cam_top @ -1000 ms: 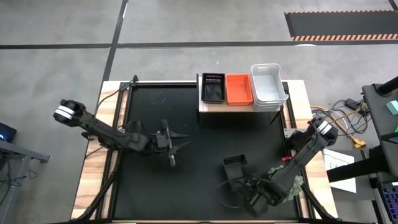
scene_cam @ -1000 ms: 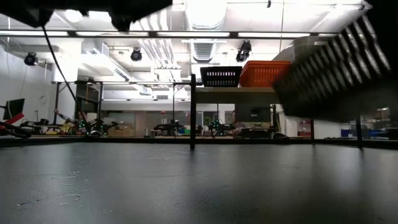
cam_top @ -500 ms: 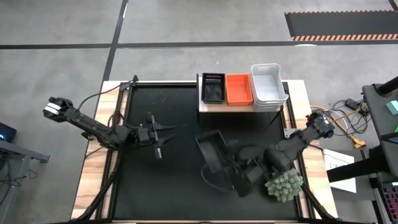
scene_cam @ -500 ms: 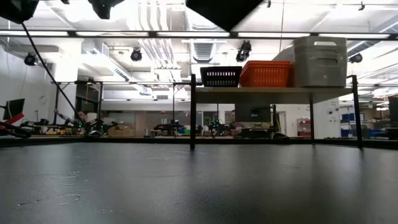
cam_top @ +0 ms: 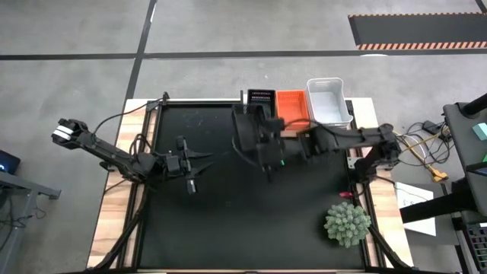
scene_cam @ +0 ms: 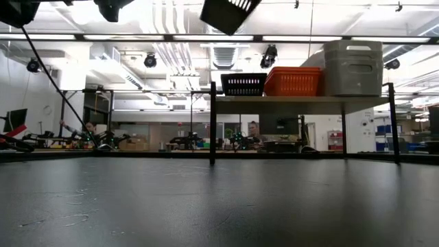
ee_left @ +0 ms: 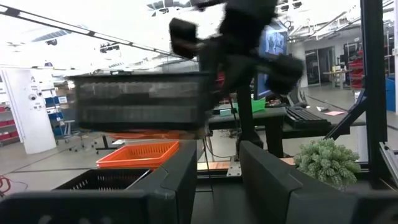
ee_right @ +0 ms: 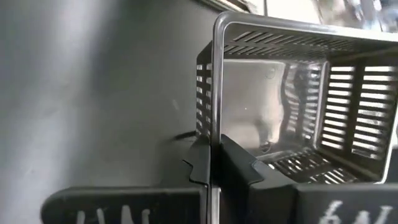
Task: Stack baskets on shelf by color
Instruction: Stack the black basket on the black basket on the shelf
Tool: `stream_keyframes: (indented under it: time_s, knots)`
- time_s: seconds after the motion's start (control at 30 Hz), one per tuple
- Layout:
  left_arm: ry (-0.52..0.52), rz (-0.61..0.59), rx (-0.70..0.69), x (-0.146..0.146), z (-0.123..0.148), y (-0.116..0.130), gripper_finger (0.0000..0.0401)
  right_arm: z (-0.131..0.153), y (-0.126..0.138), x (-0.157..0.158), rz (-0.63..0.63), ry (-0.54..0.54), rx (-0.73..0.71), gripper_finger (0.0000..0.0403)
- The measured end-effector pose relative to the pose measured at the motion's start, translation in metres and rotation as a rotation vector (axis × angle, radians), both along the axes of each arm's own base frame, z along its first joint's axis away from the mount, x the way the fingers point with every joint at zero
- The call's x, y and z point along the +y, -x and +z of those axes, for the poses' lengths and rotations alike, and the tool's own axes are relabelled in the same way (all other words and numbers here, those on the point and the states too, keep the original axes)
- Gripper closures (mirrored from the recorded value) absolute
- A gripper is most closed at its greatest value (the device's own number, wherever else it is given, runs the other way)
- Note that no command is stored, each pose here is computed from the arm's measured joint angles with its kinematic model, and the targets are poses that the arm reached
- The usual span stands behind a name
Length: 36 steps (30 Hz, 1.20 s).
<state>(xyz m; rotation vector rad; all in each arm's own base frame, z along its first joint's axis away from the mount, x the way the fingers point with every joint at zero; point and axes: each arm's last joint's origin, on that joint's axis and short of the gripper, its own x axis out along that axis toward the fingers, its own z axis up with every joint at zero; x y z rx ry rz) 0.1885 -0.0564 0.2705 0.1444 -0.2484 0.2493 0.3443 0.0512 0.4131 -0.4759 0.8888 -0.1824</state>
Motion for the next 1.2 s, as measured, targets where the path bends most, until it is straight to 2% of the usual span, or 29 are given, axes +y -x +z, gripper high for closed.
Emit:
stream_keyframes:
  time_s: [0.17, 0.43, 0.7, 0.9, 1.2]
  knots:
    - [0.000, 0.000, 0.000, 0.000, 0.000, 0.000, 0.0295, -0.008, -0.011, -0.045, -0.193, -0.046, -0.014, 0.0394]
    - [-0.001, 0.001, 0.001, 0.000, 0.000, 0.000, 0.0295, -0.023, -0.017, -0.094, -0.311, -0.029, 0.068, 0.0394]
    - [-0.007, 0.003, 0.003, 0.000, 0.000, 0.000, 0.0295, -0.031, -0.013, -0.119, -0.353, -0.025, 0.119, 0.0394]
    - [-0.007, 0.003, 0.003, 0.000, 0.000, 0.000, 0.0295, -0.043, -0.015, -0.130, -0.318, -0.062, 0.144, 0.0394]
    - [-0.007, 0.003, 0.002, 0.000, 0.000, 0.000, 0.0295, -0.060, -0.017, -0.134, -0.281, -0.041, 0.199, 0.0388]
